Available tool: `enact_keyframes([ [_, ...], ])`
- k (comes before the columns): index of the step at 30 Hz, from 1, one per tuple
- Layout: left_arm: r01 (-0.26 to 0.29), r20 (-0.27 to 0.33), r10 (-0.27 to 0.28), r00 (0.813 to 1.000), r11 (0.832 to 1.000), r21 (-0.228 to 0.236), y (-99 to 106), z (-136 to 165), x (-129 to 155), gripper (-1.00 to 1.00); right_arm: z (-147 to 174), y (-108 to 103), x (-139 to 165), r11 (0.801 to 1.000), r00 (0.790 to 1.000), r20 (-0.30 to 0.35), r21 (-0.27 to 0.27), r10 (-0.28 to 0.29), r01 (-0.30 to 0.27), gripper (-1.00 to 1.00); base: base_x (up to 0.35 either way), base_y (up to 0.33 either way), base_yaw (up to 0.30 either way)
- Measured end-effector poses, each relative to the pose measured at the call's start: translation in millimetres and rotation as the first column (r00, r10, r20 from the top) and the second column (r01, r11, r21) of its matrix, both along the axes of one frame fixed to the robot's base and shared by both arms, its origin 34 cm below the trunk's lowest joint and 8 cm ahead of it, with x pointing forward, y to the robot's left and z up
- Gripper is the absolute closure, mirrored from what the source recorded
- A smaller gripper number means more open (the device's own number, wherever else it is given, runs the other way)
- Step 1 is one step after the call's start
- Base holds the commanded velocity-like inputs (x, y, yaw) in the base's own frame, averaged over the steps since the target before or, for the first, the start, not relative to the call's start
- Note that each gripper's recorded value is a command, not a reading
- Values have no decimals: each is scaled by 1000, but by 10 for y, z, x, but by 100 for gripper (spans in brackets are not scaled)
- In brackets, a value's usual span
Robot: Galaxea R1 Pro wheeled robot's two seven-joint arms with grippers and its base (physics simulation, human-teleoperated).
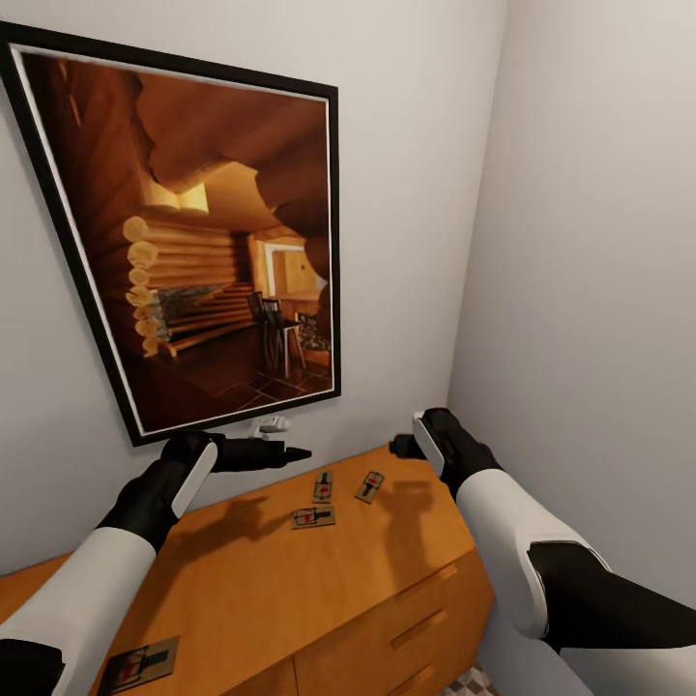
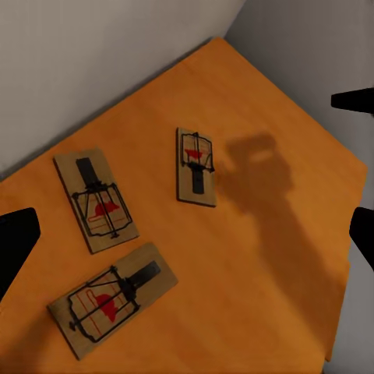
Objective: Take the four mousetraps from the cabinet in the bathroom and place them on the bathroom floor. Make sure all four end up on the same floor surface, and ensure that at least two of them are either under or directly next to the same bathroom sink.
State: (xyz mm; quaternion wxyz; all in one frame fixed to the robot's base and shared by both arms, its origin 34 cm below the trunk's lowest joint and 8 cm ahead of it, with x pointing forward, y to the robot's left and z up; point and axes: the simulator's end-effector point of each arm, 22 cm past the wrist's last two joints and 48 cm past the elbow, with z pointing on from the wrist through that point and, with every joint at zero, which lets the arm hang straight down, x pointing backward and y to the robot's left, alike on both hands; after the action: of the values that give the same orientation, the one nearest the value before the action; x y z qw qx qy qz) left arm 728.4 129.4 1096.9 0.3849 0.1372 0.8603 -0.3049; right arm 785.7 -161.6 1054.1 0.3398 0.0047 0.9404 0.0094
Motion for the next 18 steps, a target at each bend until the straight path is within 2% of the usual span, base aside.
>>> enact_keyframes([
  [8,0,-1,0,1000,1000,0,1,-5,-1,-100,40,41,53,1000,999,33,30,-8,7,-100,0,0,0],
  [18,0,0,0,1000,1000,0,2,-2,0,-100,52,18,67,1000,999,42,21,-15,15,-100,0,0,0],
])
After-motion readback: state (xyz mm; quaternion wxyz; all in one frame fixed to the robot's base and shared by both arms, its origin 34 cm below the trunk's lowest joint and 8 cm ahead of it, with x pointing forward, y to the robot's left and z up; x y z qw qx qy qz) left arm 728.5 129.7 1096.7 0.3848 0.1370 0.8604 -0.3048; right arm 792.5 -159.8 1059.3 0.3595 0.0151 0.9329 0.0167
